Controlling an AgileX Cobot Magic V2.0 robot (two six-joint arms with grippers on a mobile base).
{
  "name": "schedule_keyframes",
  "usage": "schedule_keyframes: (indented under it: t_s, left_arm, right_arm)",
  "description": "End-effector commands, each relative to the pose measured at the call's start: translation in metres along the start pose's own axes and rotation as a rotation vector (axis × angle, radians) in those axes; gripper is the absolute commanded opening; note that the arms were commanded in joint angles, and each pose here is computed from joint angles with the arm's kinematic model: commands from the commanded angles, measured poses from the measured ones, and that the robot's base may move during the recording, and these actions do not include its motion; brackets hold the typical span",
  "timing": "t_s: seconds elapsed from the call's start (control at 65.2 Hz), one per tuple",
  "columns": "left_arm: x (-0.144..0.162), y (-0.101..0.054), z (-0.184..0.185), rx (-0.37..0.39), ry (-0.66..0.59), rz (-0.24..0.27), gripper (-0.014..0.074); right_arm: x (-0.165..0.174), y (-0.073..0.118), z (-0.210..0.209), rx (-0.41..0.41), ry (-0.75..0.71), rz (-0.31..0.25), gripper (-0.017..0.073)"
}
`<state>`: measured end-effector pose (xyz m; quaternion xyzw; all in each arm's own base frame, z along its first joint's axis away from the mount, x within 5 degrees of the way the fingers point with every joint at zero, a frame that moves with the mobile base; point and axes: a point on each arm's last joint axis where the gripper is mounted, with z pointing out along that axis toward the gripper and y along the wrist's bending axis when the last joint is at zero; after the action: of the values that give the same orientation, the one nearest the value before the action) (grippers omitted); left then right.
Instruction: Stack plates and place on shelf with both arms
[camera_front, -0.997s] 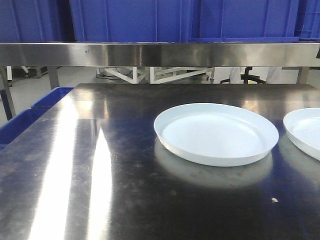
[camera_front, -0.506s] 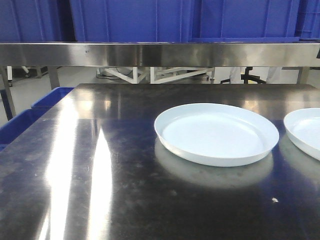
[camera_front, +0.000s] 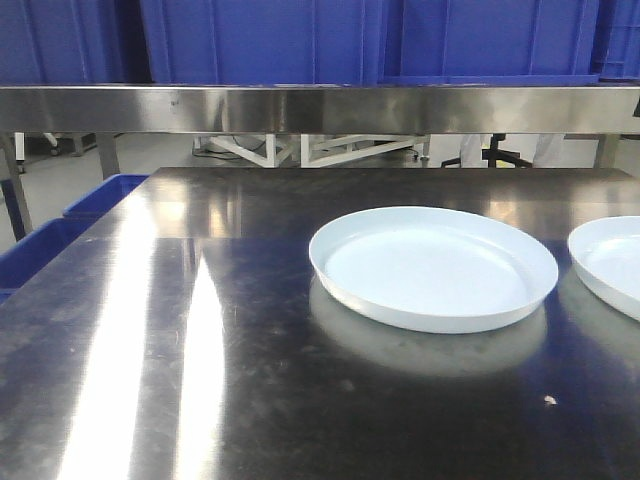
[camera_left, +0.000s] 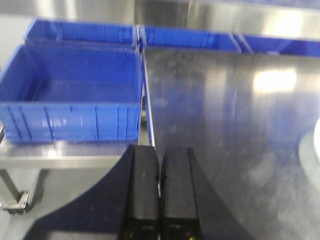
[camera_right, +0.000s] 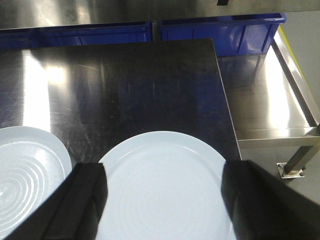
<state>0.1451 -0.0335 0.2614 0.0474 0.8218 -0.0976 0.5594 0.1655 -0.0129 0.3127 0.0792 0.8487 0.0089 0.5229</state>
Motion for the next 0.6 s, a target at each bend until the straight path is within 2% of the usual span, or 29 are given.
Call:
schedule_keyframes:
  t_s: [0.0, 0.414, 0.491, 0.552, 0.583]
  left_arm:
    - [-0.0130, -0.0001, -0.0056, 0.002, -0.132, -0.007, 0.0087]
    - [-0.0163, -0.0002, -0.0072, 0.003, -0.168, -0.007, 0.0086]
    - [-0.0163, -0.0002, -0.0072, 0.003, -0.168, -0.007, 0.0085]
    - [-0.0163, -0.0002, -0.0072, 0.003, -0.168, -0.007, 0.0085]
    - [-0.0163, -0.0002, -0.0072, 0.003, -0.168, -0.007, 0.0085]
  right_arm:
    - [-0.0188, 0.0021, -0.0058, -0.011, -0.121, -0.013, 0.0581]
    - [-0.0188, 0.0021, -0.0058, -0.011, -0.121, -0.013, 0.0579]
    - [-0.0188, 0.0021, -0.0058, -0.011, -0.121, -0.013, 0.0533]
    - [-0.0187, 0.0021, -0.0057, -0.011, -0.120, -0.013, 0.0461]
    - [-0.0186, 0.0020, -0.0057, -0.011, -0.119, -0.013, 0.0395]
